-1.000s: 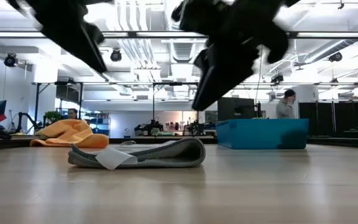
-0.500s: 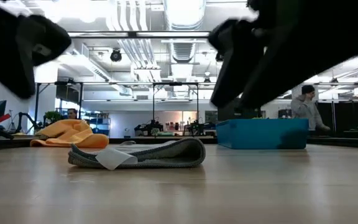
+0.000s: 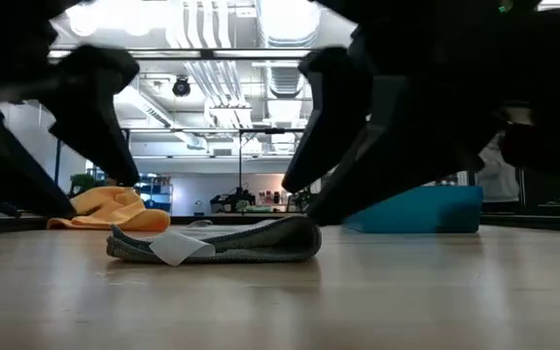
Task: Roll microfiber towels into tight, uniform cylinder then place into a basket
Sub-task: Roll the gray towel
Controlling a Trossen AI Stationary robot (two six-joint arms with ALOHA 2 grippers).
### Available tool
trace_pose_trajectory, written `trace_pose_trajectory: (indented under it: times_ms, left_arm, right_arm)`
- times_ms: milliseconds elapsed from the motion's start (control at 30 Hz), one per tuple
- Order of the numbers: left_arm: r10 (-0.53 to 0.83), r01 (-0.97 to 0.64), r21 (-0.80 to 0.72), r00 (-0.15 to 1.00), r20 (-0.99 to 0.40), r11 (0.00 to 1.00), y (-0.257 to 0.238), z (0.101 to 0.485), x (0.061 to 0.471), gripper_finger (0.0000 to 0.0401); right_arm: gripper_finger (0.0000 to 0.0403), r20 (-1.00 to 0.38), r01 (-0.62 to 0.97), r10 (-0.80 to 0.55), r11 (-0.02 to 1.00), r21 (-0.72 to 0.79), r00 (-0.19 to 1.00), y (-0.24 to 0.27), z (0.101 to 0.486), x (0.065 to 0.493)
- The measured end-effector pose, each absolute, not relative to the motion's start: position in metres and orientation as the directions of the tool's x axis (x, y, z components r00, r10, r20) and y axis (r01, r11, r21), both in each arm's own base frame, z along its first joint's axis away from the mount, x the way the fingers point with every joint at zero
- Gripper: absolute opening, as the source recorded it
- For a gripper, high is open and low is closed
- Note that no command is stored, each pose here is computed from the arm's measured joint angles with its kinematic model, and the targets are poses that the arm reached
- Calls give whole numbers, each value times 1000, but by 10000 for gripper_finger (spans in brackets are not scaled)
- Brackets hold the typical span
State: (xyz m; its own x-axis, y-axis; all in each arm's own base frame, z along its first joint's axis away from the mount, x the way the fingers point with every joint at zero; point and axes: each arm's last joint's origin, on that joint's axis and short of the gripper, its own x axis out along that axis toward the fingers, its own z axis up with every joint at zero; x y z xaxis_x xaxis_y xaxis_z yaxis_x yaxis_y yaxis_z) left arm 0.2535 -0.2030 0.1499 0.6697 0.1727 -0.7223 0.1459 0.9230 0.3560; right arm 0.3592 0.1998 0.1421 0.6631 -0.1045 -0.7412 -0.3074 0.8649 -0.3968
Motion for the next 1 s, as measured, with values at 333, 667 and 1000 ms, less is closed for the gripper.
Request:
trace_pose_trajectory:
  times_ms: [333, 667, 1000]
  left_arm:
    - [272, 93, 421, 635, -723, 902, -191, 120, 269, 226]
    - [257, 109, 404, 616, -745, 908, -190, 116, 270, 40]
    - [219, 125, 360, 597, -771, 924, -188, 116, 272, 2]
  right_arm:
    - [215, -758, -357, -160, 808, -469, 633, 178, 129, 369]
    - [142, -753, -348, -195, 796, -496, 628, 177, 115, 374]
    - [63, -779, -349, -151, 831, -434, 609, 174, 113, 374]
